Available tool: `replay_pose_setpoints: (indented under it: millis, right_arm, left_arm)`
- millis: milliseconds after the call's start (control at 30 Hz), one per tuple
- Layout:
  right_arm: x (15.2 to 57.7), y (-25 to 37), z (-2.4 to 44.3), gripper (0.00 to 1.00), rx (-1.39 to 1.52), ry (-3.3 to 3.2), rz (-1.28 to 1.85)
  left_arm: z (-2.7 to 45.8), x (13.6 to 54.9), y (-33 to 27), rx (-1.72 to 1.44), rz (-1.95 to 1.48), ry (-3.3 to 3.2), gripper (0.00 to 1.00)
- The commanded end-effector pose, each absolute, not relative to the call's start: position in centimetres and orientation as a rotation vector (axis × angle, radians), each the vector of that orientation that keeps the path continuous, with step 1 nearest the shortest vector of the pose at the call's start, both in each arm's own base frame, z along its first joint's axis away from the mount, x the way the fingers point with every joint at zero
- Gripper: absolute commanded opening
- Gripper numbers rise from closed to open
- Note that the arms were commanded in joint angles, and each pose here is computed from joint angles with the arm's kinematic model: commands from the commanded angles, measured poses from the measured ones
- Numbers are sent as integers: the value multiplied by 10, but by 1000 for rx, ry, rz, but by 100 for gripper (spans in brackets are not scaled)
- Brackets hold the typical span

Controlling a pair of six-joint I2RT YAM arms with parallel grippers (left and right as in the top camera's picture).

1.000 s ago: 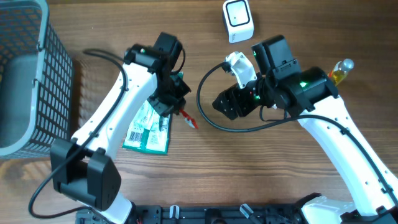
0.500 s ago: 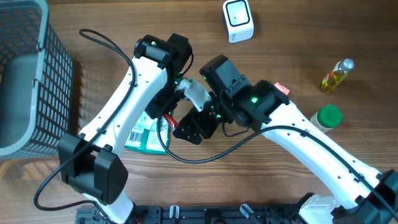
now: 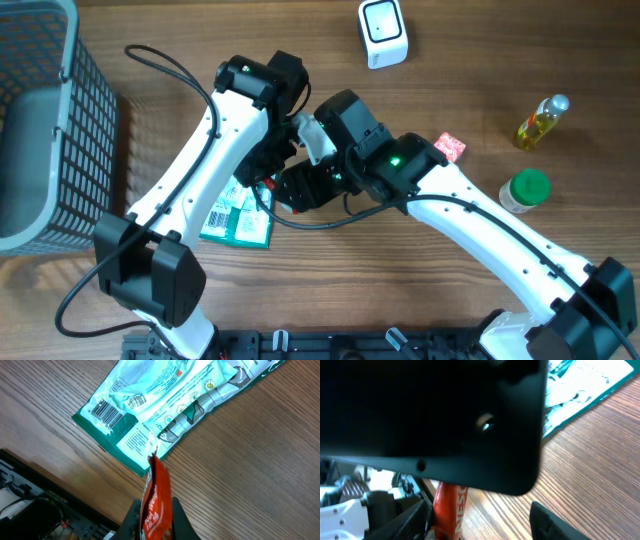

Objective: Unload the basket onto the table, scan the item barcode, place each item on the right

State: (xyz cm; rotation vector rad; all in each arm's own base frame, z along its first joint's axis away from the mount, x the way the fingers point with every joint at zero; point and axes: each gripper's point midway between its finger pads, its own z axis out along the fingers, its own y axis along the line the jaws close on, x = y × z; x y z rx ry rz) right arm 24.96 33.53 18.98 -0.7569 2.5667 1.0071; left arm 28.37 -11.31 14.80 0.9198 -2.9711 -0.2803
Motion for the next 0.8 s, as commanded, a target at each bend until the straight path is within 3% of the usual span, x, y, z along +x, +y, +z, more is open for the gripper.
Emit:
replay_pose_setpoints:
  millis: [0, 67, 333, 467, 700, 767]
  right_arm:
    - [256, 334, 183, 57, -630, 2622, 977]
    - [257, 334, 180, 52, -603, 2643, 979]
    - [242, 336, 176, 54, -617, 2702, 1043]
    - [242, 335, 176, 65, -616, 2703, 1042]
    - [238, 332, 169, 65, -607, 2750, 1023]
    - [243, 323, 162, 66, -478, 2807, 943]
  left_arm:
    - [149, 289, -116, 955, -276, -2983, 4]
    - [149, 291, -117, 963, -267, -2987, 4]
    - [149, 294, -118, 991, -253, -2991, 4]
    - [149, 294, -118, 991, -253, -2991, 4]
    - [149, 292, -118, 988, -254, -2985, 4]
    - [149, 292, -118, 987, -257, -2983, 4]
